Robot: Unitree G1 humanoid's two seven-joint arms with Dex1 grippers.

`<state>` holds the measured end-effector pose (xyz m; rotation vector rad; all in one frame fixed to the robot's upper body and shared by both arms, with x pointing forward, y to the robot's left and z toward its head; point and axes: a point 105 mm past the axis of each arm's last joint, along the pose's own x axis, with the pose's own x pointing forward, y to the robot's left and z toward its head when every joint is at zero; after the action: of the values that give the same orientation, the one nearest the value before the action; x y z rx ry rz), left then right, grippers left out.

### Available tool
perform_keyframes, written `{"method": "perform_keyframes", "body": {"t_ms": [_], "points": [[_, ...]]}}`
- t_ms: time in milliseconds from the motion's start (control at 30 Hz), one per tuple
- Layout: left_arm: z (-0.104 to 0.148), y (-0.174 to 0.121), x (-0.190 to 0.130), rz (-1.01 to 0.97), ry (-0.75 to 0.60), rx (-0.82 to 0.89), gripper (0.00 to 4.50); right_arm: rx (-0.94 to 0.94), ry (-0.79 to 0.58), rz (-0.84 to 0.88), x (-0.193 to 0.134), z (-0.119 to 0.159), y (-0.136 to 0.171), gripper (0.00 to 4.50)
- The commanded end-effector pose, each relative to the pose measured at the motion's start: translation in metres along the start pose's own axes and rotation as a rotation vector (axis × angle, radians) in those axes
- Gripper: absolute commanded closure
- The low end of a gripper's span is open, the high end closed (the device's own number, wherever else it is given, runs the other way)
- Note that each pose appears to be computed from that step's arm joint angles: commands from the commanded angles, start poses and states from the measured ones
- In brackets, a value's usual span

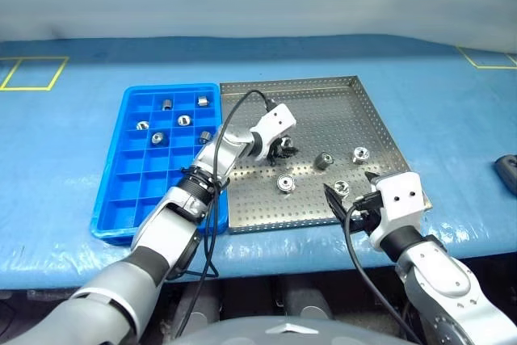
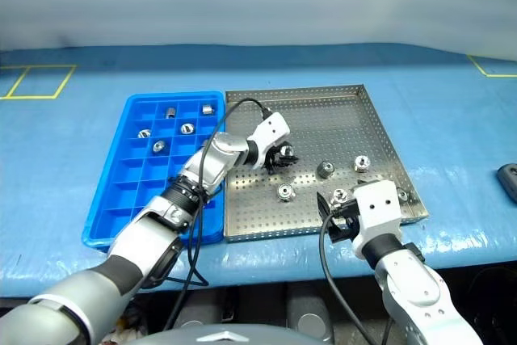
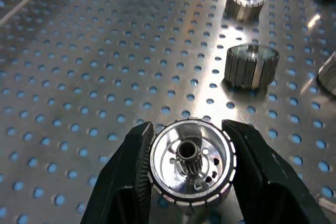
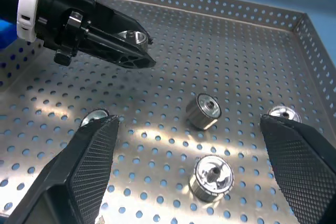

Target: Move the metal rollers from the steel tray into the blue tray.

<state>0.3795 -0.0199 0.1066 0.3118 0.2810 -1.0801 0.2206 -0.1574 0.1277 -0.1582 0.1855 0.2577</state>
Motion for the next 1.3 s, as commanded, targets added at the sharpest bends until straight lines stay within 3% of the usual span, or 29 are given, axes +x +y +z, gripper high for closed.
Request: {"method": "perform_keyframes", "body": {"t_ms": [33,133,367,467,633,900,1233,1267,1300], "points": [[0.040,0.013,-0.033,0.102,-0.211,-0.045,2.73,-0.029,-0.052,0.063,0.009,0.015,0.009,0.00],[0.043,0.027,-0.066,0.238,-0.291,-0.054,2.73,-0.047,-0.073,0.140,0.019,0.022,0.020,0.00],[0.024,0.061,-0.146,0.680,-0.321,-0.056,2.73,-0.075,-0.100,0.302,0.040,0.033,0.042,0.00],[0.002,0.068,-0.180,0.866,-0.260,-0.034,2.73,-0.104,-0.097,0.383,0.050,0.034,0.053,0.00],[-0.032,0.061,-0.206,1.009,-0.154,-0.067,2.73,-0.131,-0.097,0.475,0.059,0.036,0.066,0.00],[-0.072,0.056,-0.213,1.084,-0.046,-0.126,2.73,-0.132,-0.102,0.544,0.063,0.037,0.078,0.00],[-0.086,0.070,-0.189,1.031,-0.023,-0.180,2.73,-0.115,-0.096,0.501,0.059,0.033,0.074,0.00],[-0.088,0.070,-0.187,1.023,-0.014,-0.179,2.02,-0.112,-0.096,0.496,0.059,0.033,0.073,0.00],[-0.090,0.071,-0.184,1.014,-0.002,-0.173,1.80,-0.111,-0.095,0.490,0.059,0.032,0.072,0.00]]}}
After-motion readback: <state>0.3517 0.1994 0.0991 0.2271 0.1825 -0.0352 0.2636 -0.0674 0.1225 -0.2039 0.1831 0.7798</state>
